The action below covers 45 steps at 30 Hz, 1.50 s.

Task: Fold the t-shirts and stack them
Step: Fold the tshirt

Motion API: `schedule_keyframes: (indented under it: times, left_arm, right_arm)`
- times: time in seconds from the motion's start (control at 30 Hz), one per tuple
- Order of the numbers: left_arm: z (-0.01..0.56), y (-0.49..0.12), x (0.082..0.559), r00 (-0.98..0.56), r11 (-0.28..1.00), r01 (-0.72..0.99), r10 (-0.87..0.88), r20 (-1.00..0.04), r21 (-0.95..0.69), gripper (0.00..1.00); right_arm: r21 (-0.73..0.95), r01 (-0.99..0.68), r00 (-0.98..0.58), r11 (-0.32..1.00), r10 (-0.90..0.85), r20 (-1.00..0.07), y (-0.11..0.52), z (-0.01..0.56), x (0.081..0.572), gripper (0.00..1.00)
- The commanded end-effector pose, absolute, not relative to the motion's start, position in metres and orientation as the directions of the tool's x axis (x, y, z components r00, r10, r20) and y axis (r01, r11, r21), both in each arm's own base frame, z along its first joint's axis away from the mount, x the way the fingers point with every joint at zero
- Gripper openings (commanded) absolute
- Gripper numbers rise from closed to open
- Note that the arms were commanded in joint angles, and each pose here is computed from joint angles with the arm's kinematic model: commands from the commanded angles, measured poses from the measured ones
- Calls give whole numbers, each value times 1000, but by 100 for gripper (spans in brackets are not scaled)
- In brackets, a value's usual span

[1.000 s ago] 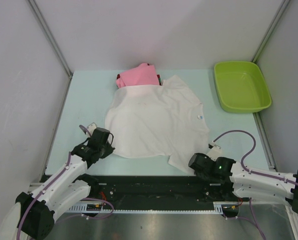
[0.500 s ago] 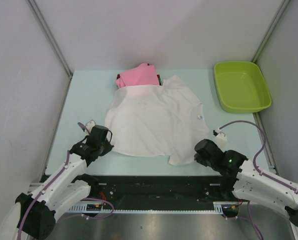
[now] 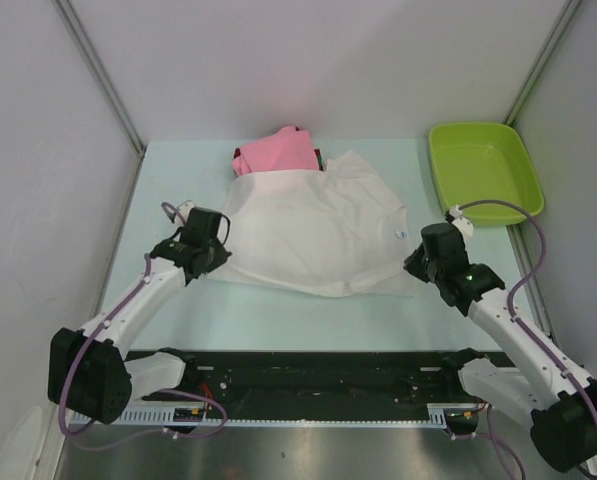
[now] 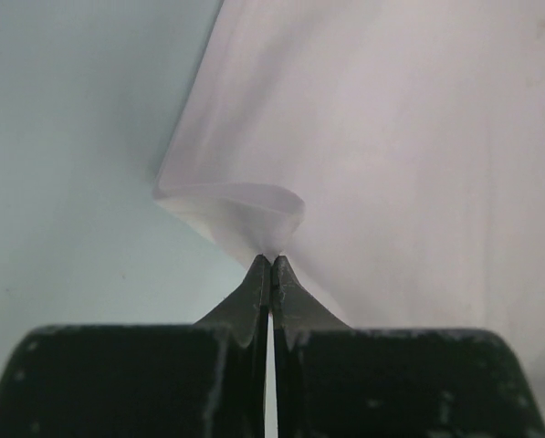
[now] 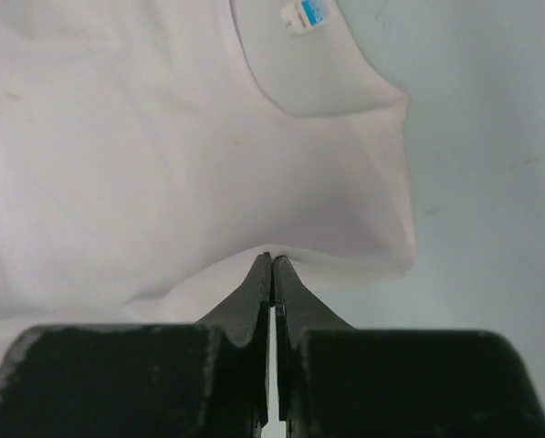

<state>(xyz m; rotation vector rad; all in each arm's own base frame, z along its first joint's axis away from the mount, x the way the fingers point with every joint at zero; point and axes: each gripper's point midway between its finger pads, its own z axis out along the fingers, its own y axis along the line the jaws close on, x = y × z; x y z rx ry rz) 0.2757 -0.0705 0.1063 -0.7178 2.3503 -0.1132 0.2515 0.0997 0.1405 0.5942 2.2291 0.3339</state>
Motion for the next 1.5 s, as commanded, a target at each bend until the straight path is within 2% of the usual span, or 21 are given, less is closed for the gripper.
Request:
schedule_keyframes:
  times: [0.0,0.37,0.83,1.23,1.3,1.33,1.37,1.4,1.43,1.47]
  left_arm:
    - [128,-57,311,-578,842,-481,-514,-634,-245,0]
    - [108,-46,347,-610,827,-532,-524,-595,-183,0]
    - [88,-35,381,-626,803,-578,-550,-554,-143,0]
    - [70,-32,391,-639,795,-590,-566,-521,-141,2]
    - [70,-33,392,-638,795,-589,-567,-522,-144,13]
    - [70,-32,392,-639,796,-589,-565,-523,-140,35]
    - [70,-32,392,-637,794,-591,-565,-524,-139,50]
    - [70,-30,391,-634,792,-597,-564,-528,-129,66]
    - [72,-29,391,-629,786,-606,-570,-528,-127,89]
    - [73,-27,389,-624,782,-612,-573,-531,-124,99]
  right_arm:
    - [492,182,-543,852,504,-672,110,182,296,0]
    - [520,117,-555,846,490,-672,130,203,364,0]
    - [508,134,-583,851,483,-654,141,173,424,0]
    - [526,118,-596,842,484,-640,156,171,472,0]
    - [518,128,-610,846,479,-632,157,162,480,0]
    - [519,124,-609,846,478,-633,159,163,484,0]
    - [519,126,-612,846,478,-630,159,162,487,2]
    - [515,133,-618,847,477,-625,160,159,489,21]
    - [512,142,-624,847,478,-618,160,153,493,43]
    - [505,150,-618,850,480,-623,158,152,496,76]
